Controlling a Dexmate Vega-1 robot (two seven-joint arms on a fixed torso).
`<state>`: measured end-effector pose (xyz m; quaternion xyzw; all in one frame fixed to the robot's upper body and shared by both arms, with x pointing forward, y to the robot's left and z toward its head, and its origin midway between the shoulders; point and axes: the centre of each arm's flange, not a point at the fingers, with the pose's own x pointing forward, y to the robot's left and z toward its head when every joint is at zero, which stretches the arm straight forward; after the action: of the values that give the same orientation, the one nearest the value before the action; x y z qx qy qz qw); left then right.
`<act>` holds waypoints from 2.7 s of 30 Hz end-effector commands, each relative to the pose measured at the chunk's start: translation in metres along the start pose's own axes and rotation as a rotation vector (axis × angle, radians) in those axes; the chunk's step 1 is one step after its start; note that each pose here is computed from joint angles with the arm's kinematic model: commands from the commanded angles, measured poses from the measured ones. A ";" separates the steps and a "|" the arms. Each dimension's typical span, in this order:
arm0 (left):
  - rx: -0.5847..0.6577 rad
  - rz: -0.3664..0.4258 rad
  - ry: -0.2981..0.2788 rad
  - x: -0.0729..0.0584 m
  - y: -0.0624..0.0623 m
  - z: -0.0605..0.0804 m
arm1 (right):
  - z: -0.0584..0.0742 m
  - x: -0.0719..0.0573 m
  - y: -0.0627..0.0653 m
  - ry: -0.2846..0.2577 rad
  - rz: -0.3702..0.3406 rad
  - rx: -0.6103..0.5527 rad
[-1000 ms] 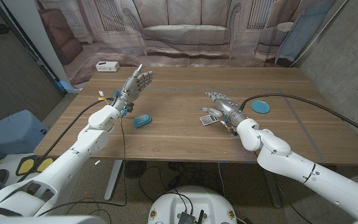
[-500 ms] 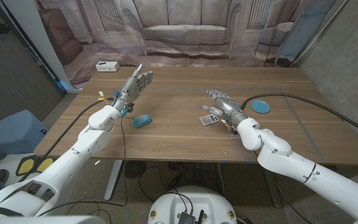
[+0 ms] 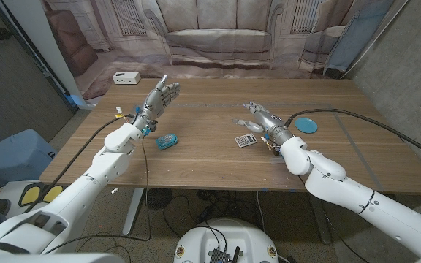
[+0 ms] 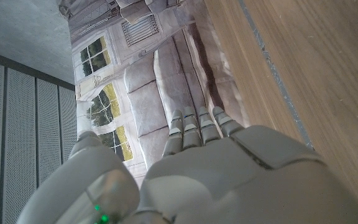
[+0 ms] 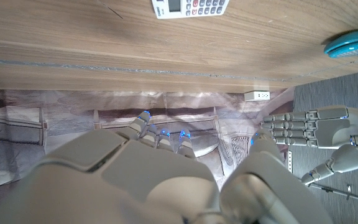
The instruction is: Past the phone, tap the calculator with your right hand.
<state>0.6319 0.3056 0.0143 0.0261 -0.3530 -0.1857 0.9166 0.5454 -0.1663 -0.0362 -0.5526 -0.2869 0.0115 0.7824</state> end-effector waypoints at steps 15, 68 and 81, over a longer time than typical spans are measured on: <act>0.009 -0.015 -0.012 0.002 -0.002 0.005 | -0.007 0.004 -0.019 -0.090 -0.101 0.167; 0.008 -0.016 -0.016 0.027 -0.020 0.006 | -0.071 0.018 -0.059 -0.202 -0.192 0.812; -0.004 0.008 -0.014 0.036 -0.022 0.006 | -0.099 0.031 -0.060 -0.245 -0.155 1.027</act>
<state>0.6404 0.2788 0.0329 0.0301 -0.3602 -0.1879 0.9132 0.5868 -0.2505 0.0029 -0.1575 -0.3704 0.1070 0.9091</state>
